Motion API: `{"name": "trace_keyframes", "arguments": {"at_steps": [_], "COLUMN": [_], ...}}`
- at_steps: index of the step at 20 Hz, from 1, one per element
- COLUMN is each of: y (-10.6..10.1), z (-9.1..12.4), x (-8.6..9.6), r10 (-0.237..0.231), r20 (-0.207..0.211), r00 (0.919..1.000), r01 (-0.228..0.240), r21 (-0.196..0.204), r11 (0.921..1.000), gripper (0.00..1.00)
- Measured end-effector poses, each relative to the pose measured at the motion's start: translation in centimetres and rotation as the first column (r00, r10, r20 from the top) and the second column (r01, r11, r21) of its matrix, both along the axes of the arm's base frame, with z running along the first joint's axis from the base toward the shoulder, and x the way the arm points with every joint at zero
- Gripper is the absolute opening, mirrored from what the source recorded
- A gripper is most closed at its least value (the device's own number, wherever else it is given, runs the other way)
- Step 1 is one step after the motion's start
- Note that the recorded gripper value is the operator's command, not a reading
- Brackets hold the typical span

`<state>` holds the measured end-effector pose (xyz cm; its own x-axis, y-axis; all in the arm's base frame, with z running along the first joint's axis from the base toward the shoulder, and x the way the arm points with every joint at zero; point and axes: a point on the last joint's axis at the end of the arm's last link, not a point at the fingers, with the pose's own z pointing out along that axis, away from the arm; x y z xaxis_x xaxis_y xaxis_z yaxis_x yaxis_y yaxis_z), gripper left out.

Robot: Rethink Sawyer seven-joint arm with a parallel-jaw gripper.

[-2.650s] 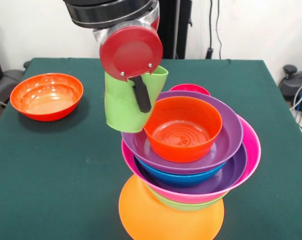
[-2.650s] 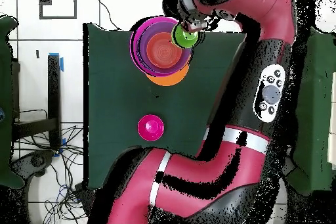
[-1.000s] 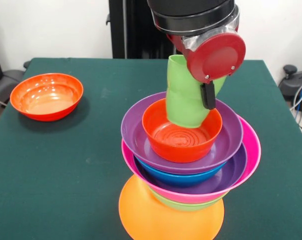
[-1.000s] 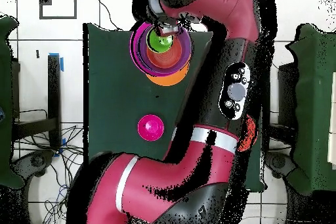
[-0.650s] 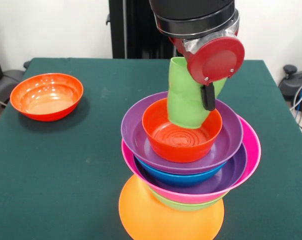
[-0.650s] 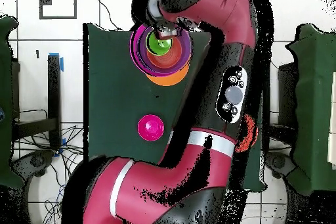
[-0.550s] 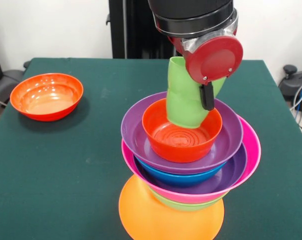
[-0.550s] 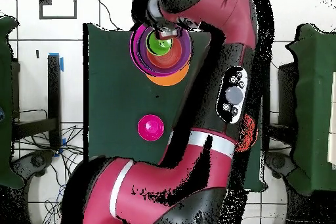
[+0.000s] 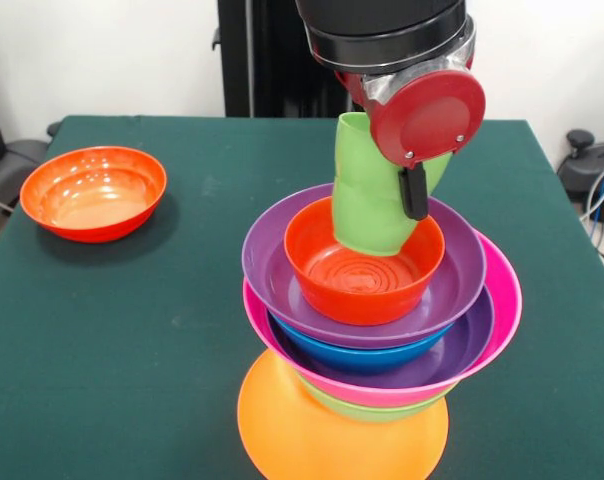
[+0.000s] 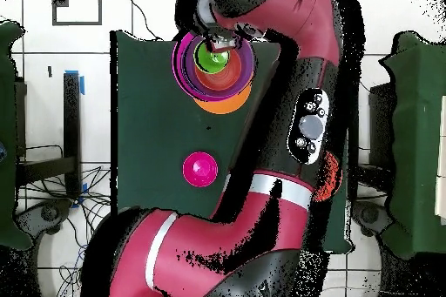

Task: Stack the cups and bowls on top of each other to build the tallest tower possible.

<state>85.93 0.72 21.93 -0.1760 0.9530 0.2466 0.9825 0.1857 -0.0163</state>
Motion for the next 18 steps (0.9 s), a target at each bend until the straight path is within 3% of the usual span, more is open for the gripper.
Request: {"name": "trace_keyframes", "arguments": {"at_steps": [18], "y": [-0.6], "z": [-1.3], "x": [0.1], "r10": [-0.024], "r20": [0.031], "r00": [0.9992], "r01": [0.025], "r21": [-0.020], "r11": [0.9995], "gripper": [0.00]}}
